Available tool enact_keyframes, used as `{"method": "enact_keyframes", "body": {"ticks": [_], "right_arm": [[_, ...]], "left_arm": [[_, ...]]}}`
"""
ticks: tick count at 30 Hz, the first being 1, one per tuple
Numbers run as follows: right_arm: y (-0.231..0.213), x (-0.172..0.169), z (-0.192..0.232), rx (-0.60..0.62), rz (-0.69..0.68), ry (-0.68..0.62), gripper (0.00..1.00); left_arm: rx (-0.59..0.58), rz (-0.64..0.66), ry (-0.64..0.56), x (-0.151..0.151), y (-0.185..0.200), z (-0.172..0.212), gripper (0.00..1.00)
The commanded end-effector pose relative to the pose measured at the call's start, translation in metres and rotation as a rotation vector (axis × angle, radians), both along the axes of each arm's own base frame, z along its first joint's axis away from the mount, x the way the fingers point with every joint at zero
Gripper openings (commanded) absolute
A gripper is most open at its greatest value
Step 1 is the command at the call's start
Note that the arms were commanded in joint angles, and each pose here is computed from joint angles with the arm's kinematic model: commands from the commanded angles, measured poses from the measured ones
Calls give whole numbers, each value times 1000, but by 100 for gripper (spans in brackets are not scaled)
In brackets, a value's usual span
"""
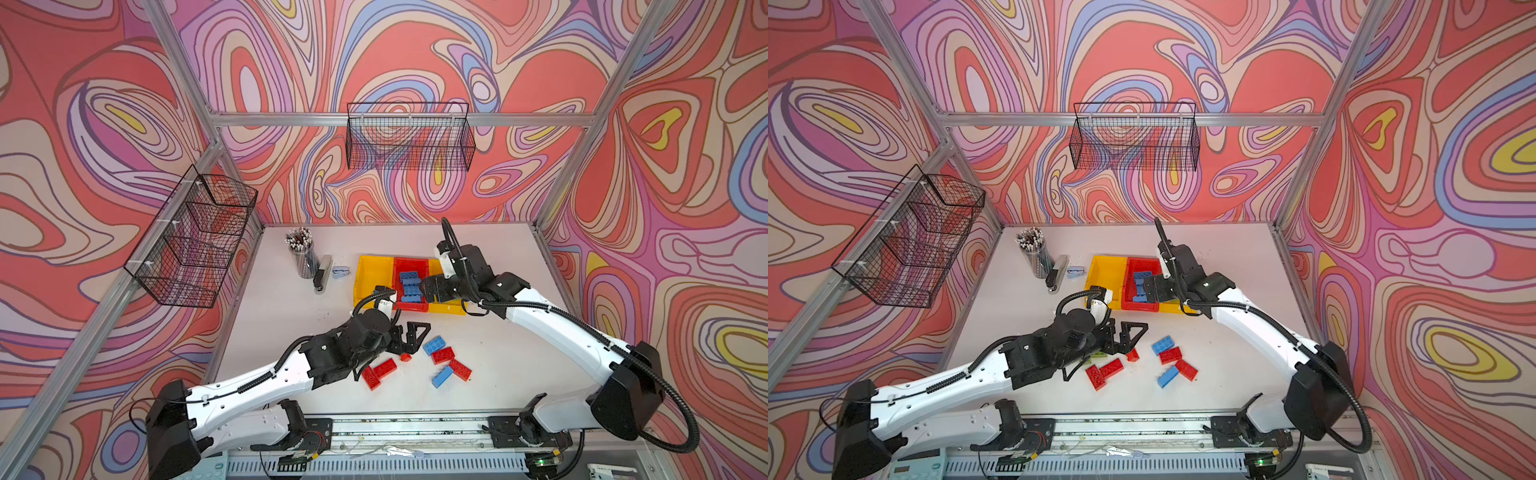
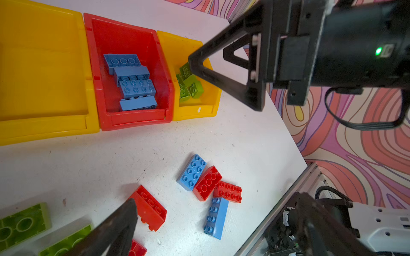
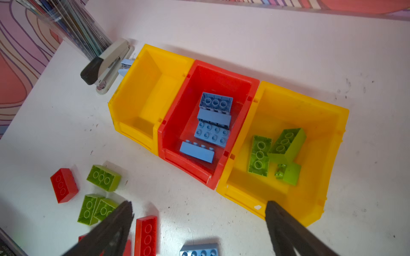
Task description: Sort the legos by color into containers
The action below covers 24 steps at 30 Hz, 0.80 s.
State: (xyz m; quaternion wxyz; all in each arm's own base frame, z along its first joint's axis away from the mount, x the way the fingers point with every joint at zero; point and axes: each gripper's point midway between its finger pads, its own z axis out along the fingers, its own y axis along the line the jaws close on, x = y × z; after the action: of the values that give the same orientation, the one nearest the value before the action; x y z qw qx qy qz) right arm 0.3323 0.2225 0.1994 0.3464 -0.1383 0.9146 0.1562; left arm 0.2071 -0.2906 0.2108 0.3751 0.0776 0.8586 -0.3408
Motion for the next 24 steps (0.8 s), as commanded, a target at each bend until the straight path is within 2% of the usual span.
{"method": "enact_keyframes", "body": {"ticks": [1, 9, 12, 18, 24], "right_arm": [[-14, -13, -18, -32, -39, 35, 98], [-40, -44, -61, -59, -116, 128, 96], [-41, -60, -76, -23, -113, 181, 95], [-31, -89, -112, -53, -64, 252, 97], [-17, -99, -135, -111, -21, 287, 97]], "left_arm": [[27, 19, 38, -8, 14, -24, 100], [104, 90, 85, -22, 57, -72, 100], [127, 97, 99, -27, 67, -86, 100], [143, 95, 78, -28, 73, -88, 100], [176, 83, 63, -27, 75, -89, 100]]}}
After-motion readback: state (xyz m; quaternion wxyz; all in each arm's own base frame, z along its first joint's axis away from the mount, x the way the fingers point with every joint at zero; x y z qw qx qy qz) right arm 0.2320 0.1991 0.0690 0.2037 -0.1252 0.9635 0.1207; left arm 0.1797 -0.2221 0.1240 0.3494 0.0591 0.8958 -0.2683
